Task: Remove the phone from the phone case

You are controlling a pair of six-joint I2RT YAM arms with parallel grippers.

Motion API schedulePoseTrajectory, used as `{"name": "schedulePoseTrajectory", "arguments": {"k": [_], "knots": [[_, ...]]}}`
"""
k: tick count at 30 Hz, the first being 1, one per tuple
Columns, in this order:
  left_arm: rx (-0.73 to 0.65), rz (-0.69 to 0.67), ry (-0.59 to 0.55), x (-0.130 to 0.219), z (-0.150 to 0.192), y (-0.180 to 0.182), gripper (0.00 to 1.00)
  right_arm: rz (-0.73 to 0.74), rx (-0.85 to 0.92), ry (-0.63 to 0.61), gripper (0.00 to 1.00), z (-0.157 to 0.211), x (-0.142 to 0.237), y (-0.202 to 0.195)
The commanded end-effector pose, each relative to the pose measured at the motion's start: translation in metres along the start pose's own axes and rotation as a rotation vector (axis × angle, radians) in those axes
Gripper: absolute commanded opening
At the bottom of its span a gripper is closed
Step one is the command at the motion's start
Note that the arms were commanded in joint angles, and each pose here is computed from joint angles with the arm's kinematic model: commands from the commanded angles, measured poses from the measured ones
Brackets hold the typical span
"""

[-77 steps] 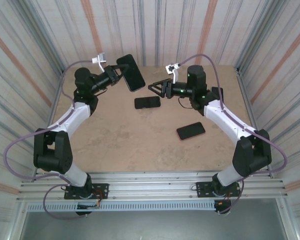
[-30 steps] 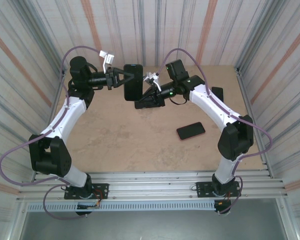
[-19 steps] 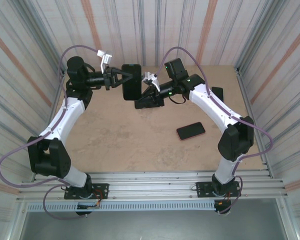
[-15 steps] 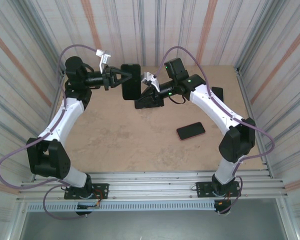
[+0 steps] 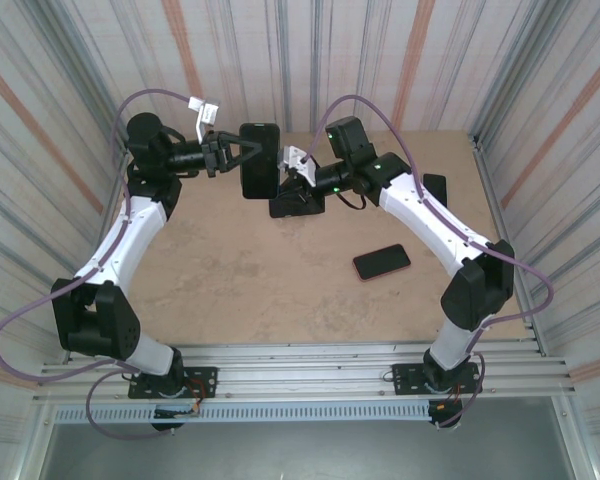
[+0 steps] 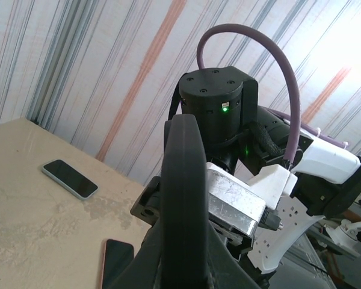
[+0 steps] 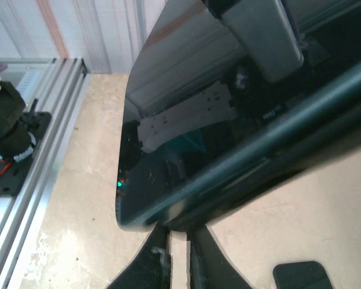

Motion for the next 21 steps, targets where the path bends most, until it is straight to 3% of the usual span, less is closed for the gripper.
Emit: {"name": "schedulePoseTrajectory", "arguments": {"k": [1,8,14,21], "knots": [[-0.036,0.066,0.037,-0.007,0.004,-0.031,0.0,0.079,0.015,-0.085,0.1,-0.023,0.009,-0.01],[-0.032,0.046,0.017,-0.008,0.002,-0.026,0.0,0.071,-0.087,-0.232,0.21,-0.036,0.02,-0.014],[0.0,0.007,-0.063,-0.003,-0.009,-0.019,0.0,0.05,-0.211,-0.318,0.3,-0.032,0.03,-0.016],[0.201,-0.091,-0.222,0.01,-0.023,-0.004,0.0,0.131,-0.41,-0.393,0.39,-0.015,0.049,-0.028]]}}
Point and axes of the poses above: each hand's point on the last joint's axis, 136 mm out from that joint toward the fingers, its own x axis back along the fingers, its own y axis along the line the jaws close on, z = x × y, the point moved 6 cm from there along x, back along the fingers, and after that the axes turned 13 degrees about x, right-handed, at the moved point
